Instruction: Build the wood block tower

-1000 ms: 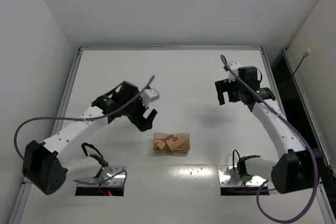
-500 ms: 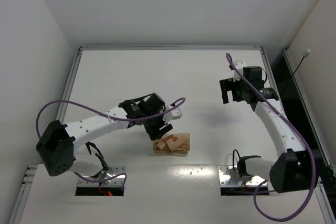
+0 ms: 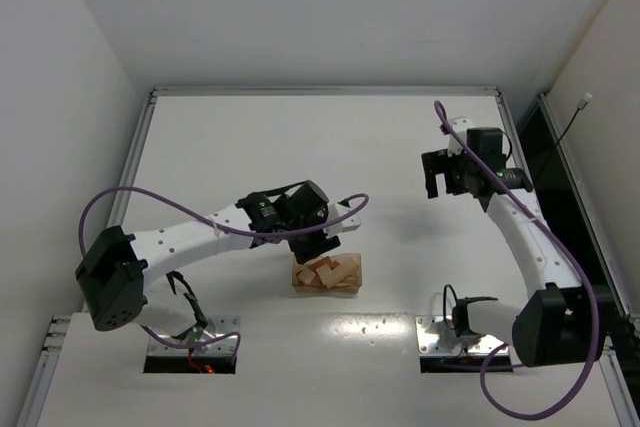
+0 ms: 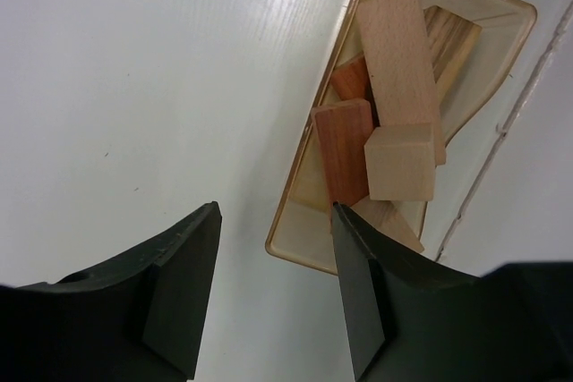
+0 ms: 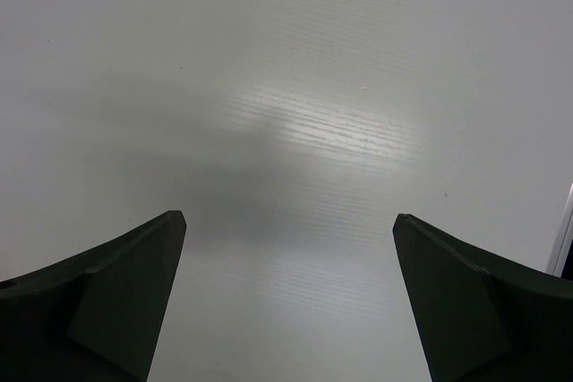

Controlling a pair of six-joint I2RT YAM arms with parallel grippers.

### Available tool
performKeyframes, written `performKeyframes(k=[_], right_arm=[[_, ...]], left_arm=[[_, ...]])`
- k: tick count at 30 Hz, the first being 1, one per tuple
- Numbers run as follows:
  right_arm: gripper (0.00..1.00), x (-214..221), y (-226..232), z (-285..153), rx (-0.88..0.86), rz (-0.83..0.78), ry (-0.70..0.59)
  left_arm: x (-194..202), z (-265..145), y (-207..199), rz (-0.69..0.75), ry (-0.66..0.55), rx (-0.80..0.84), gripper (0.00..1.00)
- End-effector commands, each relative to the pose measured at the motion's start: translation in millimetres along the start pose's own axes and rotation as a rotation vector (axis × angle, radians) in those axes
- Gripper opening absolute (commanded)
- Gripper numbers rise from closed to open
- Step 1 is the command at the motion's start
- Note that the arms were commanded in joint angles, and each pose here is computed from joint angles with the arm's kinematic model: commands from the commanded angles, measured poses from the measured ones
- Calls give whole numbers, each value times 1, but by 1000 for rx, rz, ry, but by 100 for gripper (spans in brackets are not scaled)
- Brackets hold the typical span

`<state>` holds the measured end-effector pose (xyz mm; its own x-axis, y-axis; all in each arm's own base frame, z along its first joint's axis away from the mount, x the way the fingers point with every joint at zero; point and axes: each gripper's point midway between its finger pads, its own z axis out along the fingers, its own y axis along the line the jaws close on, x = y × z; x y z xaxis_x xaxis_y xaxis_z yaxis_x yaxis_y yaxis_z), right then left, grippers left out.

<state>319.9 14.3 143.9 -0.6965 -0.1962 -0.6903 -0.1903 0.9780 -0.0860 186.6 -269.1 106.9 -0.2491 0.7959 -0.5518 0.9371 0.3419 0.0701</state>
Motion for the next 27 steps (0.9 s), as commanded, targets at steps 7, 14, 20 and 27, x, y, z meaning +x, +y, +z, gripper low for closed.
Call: performKeyframes(k=[7, 14, 20, 27], right_arm=[[99, -3, 0, 3, -22, 9, -16], [99, -5, -1, 4, -22, 9, -16], [99, -3, -2, 6, -26, 16, -8], [99, -1, -2, 8, -28, 17, 2]], left_arm=[[-5, 7, 10, 55, -19, -58, 49], [6, 15, 8, 87, 15, -38, 56], [15, 20, 3, 108, 36, -9, 59], [30, 32, -2, 122, 87, 28, 59]])
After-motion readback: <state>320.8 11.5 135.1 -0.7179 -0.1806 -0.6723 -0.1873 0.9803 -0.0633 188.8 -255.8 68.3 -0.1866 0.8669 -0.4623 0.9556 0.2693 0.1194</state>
